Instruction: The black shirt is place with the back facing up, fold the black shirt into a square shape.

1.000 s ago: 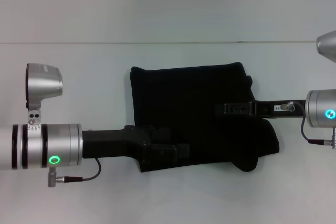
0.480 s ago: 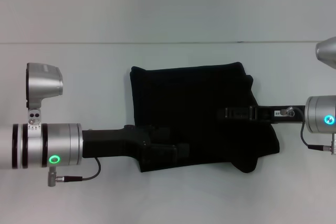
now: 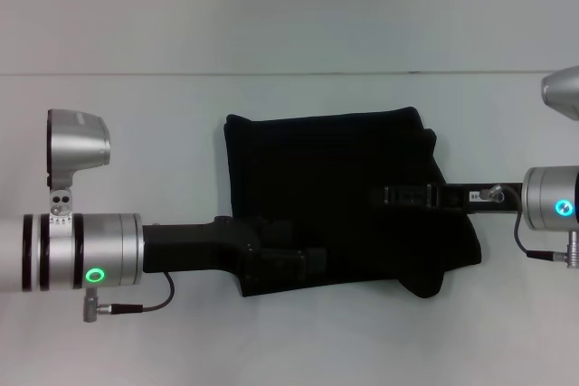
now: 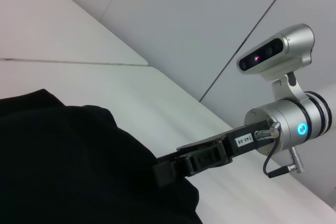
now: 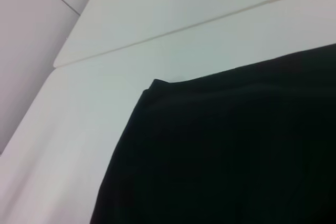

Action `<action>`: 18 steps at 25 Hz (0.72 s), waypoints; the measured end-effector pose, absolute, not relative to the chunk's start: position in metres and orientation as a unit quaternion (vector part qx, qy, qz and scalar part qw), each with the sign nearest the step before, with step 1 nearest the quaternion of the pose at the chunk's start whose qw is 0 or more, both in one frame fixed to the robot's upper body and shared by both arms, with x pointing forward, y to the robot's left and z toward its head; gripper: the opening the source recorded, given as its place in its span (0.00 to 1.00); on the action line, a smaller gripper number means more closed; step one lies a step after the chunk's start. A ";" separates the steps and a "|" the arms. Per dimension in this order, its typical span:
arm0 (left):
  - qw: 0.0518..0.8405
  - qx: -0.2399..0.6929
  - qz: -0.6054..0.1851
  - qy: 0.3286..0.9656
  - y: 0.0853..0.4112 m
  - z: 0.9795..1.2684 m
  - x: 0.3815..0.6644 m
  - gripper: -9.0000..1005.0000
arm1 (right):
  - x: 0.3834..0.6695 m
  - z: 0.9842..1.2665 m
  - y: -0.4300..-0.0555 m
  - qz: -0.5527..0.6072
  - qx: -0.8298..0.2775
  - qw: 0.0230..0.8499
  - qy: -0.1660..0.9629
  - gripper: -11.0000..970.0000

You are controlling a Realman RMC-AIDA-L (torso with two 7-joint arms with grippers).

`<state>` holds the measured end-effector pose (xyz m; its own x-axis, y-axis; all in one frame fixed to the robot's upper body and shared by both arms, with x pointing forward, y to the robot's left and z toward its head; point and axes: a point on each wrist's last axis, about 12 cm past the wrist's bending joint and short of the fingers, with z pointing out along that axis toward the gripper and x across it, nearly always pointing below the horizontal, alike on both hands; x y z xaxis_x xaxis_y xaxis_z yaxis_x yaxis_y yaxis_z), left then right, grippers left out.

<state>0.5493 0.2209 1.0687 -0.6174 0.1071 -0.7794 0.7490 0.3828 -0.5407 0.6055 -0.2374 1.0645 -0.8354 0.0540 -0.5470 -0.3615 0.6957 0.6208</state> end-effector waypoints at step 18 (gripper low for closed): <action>0.336 0.281 -0.477 0.763 0.223 1.069 0.550 0.94 | 0.610 1.059 -0.225 0.367 -0.074 0.290 0.881 0.52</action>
<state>0.5500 0.2231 1.0690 -0.6172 0.1081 -0.7794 0.7479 0.3882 -0.5384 0.6098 -0.2248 1.0595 -0.8205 0.0832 -0.5655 -0.3433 0.7193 0.6040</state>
